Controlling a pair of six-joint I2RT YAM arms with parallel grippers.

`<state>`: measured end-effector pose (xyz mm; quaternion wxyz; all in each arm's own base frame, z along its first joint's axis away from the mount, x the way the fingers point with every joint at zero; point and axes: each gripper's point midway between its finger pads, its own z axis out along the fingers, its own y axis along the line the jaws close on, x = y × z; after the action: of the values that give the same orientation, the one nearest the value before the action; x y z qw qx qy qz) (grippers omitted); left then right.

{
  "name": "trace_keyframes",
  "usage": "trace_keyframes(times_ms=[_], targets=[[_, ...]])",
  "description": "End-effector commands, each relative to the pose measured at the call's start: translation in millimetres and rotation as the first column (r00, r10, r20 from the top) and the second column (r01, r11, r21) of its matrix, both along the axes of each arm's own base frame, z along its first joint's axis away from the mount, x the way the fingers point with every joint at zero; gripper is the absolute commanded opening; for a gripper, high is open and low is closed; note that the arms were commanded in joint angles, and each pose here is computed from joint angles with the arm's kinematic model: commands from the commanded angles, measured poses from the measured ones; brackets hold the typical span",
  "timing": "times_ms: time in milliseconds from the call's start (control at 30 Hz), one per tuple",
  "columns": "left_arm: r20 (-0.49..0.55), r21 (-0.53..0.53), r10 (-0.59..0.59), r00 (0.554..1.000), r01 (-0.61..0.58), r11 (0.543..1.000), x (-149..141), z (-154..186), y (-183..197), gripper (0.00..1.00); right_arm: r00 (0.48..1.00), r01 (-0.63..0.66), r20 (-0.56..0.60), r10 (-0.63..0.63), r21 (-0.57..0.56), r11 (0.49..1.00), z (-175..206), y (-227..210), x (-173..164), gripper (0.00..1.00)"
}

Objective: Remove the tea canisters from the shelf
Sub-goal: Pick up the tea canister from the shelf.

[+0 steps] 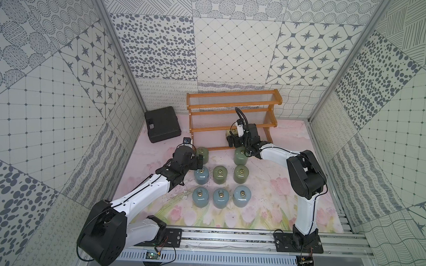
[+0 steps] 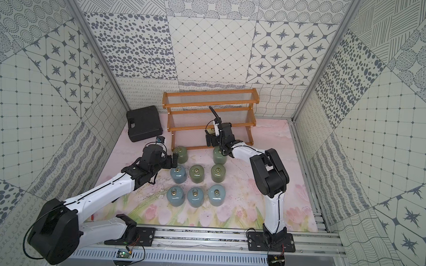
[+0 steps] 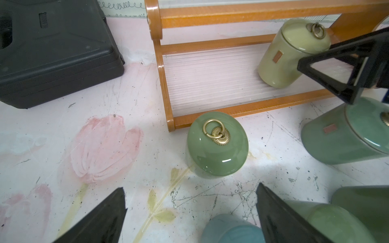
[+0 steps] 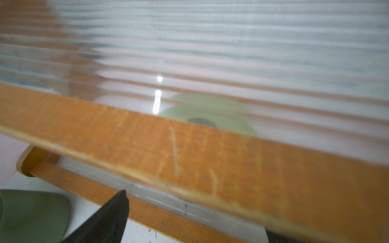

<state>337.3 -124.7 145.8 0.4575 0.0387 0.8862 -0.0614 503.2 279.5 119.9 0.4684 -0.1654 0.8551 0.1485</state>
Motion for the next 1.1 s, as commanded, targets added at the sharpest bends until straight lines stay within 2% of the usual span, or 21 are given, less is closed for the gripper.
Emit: trace_keyframes(times_ms=[0,533,1067], targets=[[0.038,-0.008,0.002,0.999,-0.001,1.0,4,8,0,1.0,0.997,0.008,0.073,-0.01,0.017,1.0,11,8,17,1.0],[0.026,-0.015,-0.008,1.0,0.008,1.0,-4,5,1,1.0,0.992,0.077,0.098,-0.081,0.044,0.996,1,10,33,1.0],[-0.002,-0.022,-0.001,1.0,0.001,1.0,-12,-3,4,1.0,0.986,0.092,0.138,-0.099,0.057,0.994,2,12,42,1.0]])
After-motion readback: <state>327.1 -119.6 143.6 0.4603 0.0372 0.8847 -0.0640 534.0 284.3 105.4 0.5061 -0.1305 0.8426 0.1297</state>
